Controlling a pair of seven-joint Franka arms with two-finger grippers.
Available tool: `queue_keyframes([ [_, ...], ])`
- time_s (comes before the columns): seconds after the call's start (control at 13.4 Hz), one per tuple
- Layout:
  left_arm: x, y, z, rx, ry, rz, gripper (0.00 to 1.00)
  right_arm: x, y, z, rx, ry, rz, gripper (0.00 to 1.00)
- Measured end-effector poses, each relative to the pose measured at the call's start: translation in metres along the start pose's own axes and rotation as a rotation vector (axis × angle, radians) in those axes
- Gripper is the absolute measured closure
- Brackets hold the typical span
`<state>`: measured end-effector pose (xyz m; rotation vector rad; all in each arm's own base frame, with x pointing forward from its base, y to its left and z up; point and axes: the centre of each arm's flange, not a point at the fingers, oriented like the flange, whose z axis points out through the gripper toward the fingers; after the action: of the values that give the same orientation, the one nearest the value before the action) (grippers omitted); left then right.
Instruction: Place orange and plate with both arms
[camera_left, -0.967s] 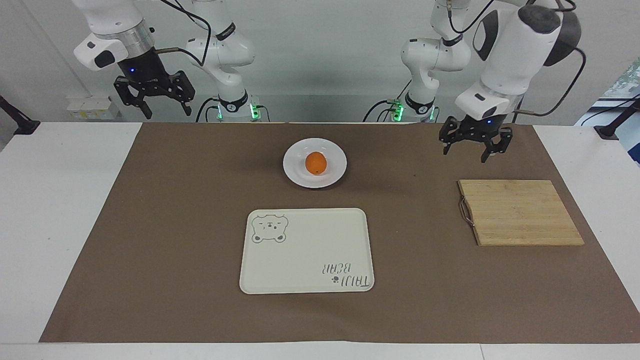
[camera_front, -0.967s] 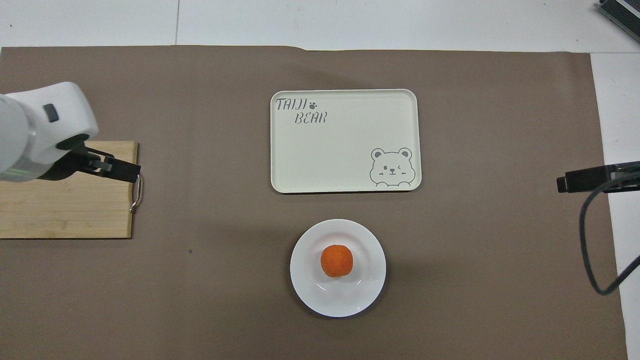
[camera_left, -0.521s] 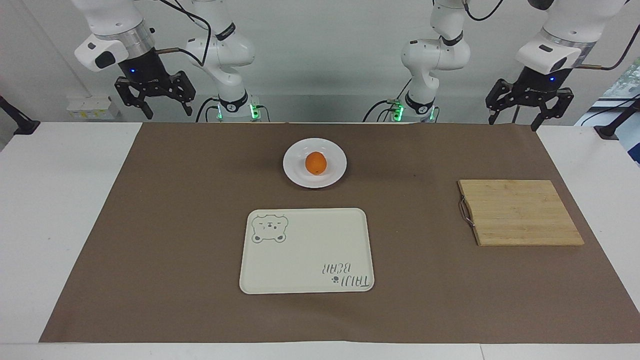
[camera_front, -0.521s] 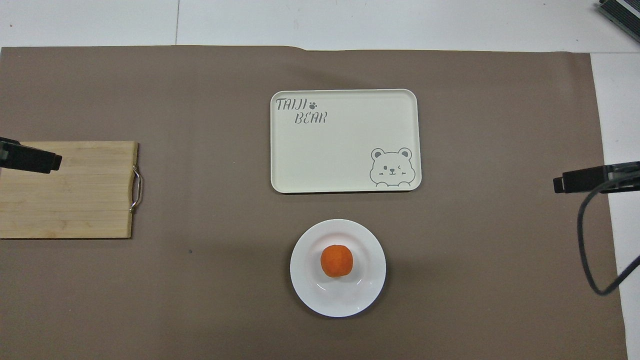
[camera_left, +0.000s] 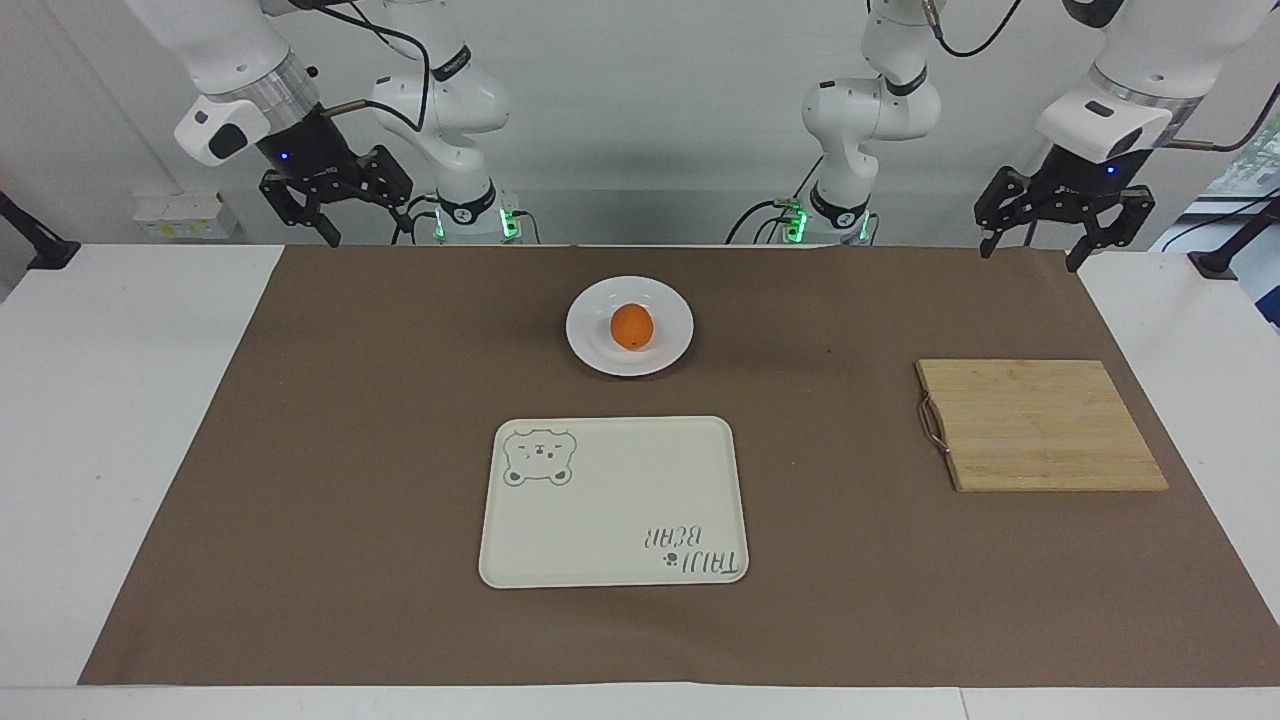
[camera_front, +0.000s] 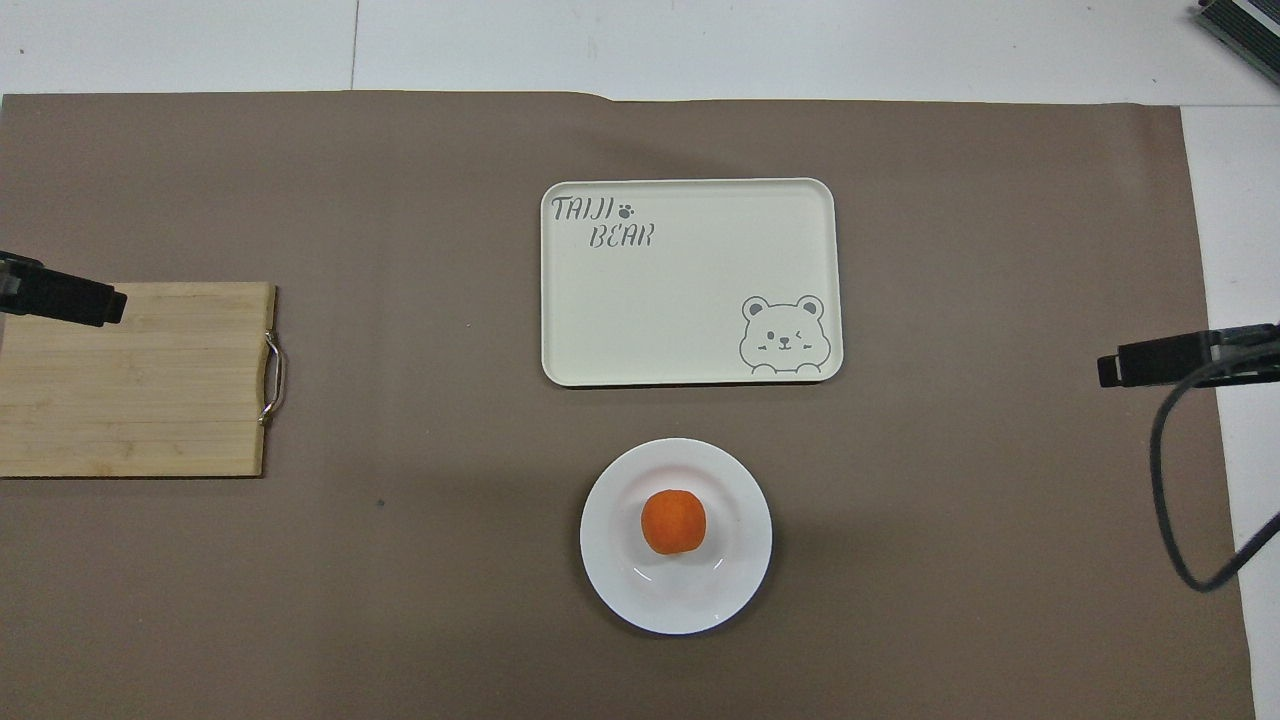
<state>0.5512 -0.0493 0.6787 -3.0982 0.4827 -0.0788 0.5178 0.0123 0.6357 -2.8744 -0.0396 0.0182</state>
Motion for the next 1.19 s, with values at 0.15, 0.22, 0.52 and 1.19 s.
queue_keyframes([
  [0.15,-0.006,0.001,-0.001,-0.001,-0.005,-0.001,0.0,0.004,0.001,0.021,0.074,-0.007,-0.025,0.0],
  [0.22,-0.007,0.001,-0.002,-0.001,-0.005,-0.002,0.0,0.006,0.004,0.037,0.106,-0.008,-0.045,0.0],
  [0.52,-0.009,0.001,0.0,-0.003,-0.014,-0.004,0.0,0.012,0.017,0.112,0.241,-0.018,-0.055,0.0],
  [1.19,-0.017,-0.001,0.008,-0.017,-0.083,-0.111,0.0,0.03,0.029,0.133,0.081,-0.013,-0.17,0.0],
])
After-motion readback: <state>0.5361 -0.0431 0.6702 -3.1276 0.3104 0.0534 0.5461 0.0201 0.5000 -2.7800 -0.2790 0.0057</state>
